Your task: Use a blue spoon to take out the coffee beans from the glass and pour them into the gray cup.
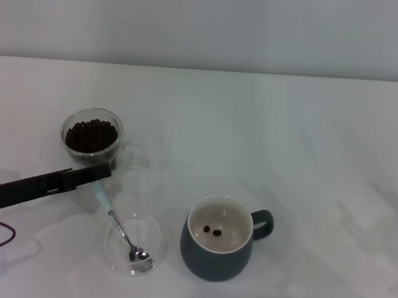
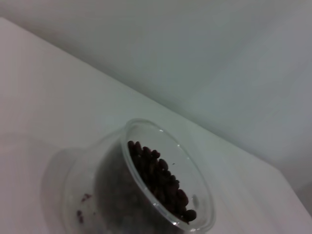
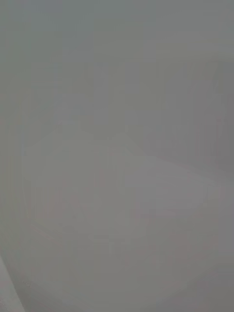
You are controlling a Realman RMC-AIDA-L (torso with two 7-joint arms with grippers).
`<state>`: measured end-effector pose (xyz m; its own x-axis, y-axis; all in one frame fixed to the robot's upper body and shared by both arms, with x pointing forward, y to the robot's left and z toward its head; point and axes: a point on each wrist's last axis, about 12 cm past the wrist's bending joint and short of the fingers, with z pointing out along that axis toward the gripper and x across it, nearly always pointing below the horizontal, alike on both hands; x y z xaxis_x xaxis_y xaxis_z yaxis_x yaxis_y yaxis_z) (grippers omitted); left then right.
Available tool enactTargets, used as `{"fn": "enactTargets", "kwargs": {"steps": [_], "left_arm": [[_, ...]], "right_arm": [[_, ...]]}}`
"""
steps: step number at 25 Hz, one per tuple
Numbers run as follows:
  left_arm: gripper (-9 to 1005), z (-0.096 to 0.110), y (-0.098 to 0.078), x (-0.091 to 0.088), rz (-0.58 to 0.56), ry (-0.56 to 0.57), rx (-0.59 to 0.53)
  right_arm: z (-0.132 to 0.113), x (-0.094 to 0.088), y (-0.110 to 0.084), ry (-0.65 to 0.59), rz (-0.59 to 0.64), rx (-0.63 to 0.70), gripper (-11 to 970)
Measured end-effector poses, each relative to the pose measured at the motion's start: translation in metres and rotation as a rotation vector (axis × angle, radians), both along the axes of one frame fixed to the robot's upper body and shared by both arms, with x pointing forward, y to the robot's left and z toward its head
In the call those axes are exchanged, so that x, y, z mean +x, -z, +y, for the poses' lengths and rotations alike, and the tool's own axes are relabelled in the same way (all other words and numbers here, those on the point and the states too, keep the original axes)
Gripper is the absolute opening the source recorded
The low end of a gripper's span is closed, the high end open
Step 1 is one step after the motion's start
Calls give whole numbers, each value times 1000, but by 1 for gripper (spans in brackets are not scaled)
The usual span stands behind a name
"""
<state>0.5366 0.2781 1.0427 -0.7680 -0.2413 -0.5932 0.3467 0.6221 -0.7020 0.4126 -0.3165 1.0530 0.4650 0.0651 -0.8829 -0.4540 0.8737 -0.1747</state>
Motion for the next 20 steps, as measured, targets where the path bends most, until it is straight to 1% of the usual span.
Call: {"fn": "enactTargets", "kwargs": {"steps": [3, 9, 11, 15, 16, 17, 19, 20], "left_arm": [[392, 6, 2, -1, 4, -25, 11], [507, 29, 3, -6, -18, -118, 17], [585, 36, 3, -8, -34, -131, 30], [742, 53, 1, -13, -87, -171, 61], [759, 58, 0, -15, -102, -184, 69], [777, 58, 0, -15, -102, -184, 69], [812, 72, 0, -25, -190, -227, 121], [829, 74, 0, -27, -206, -233, 130]], "right_arm": [[0, 0, 0, -1, -1, 0, 781], [0, -1, 0, 0, 1, 1, 781], [0, -1, 0, 1, 2, 1, 781], [-1, -2, 1, 5, 2, 1, 781], [-1, -2, 1, 7, 3, 1, 781], [-2, -2, 1, 11, 3, 0, 780], [-4, -3, 1, 26, 5, 1, 780], [-7, -3, 2, 44, 14, 5, 780]]}}
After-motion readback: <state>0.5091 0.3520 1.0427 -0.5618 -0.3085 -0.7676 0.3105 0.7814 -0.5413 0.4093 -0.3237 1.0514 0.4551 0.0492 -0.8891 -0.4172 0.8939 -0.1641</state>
